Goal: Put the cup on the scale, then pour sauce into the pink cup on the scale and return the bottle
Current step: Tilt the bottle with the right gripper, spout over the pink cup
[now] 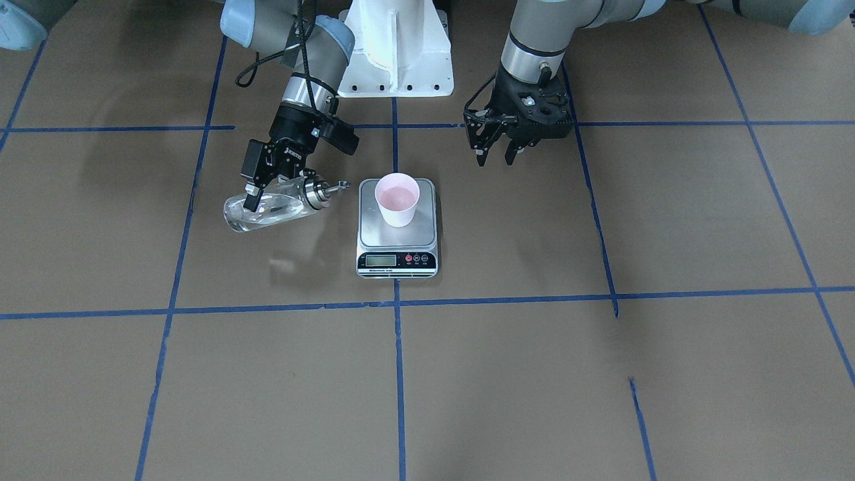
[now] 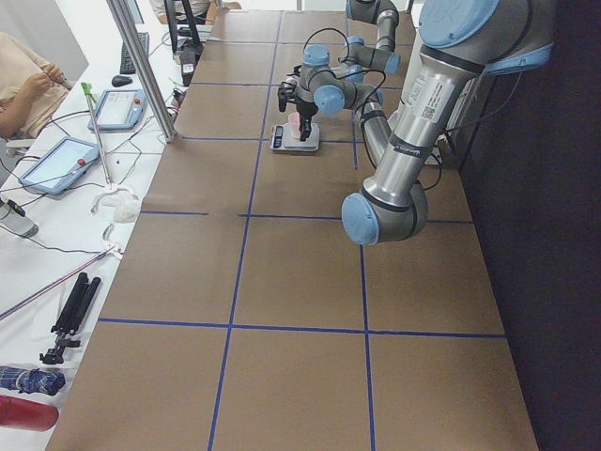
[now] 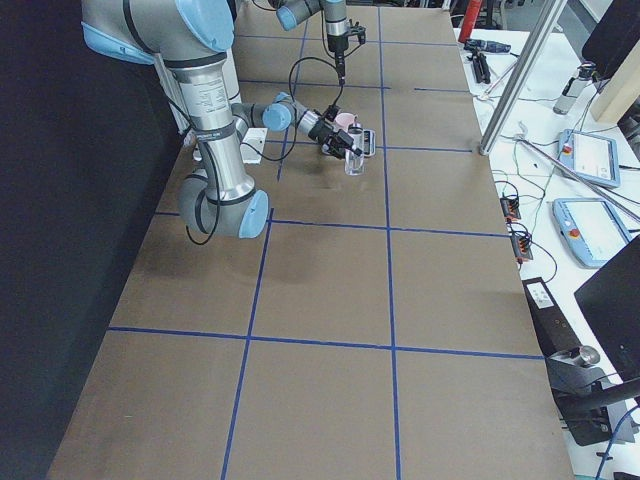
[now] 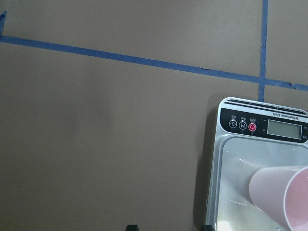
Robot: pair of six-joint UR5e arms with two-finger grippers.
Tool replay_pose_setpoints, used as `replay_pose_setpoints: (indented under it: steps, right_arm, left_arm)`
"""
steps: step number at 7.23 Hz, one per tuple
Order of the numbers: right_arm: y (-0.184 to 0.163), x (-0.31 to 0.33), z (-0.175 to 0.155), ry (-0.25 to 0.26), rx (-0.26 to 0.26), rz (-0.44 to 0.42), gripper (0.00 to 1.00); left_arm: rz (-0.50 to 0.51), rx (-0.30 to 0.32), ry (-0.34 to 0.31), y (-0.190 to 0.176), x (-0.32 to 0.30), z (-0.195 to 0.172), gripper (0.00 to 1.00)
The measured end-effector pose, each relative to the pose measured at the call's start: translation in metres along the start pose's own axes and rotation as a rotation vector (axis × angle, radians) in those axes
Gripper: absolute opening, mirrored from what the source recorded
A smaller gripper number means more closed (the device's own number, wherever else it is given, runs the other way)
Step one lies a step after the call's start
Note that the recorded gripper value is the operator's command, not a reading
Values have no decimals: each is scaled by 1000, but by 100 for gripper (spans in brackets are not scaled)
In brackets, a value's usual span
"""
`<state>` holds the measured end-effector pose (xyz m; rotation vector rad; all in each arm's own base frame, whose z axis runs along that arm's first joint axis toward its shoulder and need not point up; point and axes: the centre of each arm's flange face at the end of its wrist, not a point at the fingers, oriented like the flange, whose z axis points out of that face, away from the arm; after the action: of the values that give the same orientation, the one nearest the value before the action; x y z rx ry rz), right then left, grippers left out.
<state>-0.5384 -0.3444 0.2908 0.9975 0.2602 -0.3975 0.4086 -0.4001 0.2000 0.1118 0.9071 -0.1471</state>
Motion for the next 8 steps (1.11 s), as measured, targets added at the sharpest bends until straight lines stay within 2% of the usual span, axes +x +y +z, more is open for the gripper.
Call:
replay_pose_setpoints:
  steps: [3, 5, 8]
  right_arm:
    - [-12, -1, -14, 15, -13, -61, 0]
    - [-16, -2, -23, 36, -41, -173, 0]
    - [-25, -1, -36, 37, -49, -294, 0]
  left_arm:
    - [55, 16, -17, -4, -31, -9, 54]
    - [102, 38, -46, -16, -63, -18, 54]
    - [132, 54, -62, -24, -81, -25, 54]
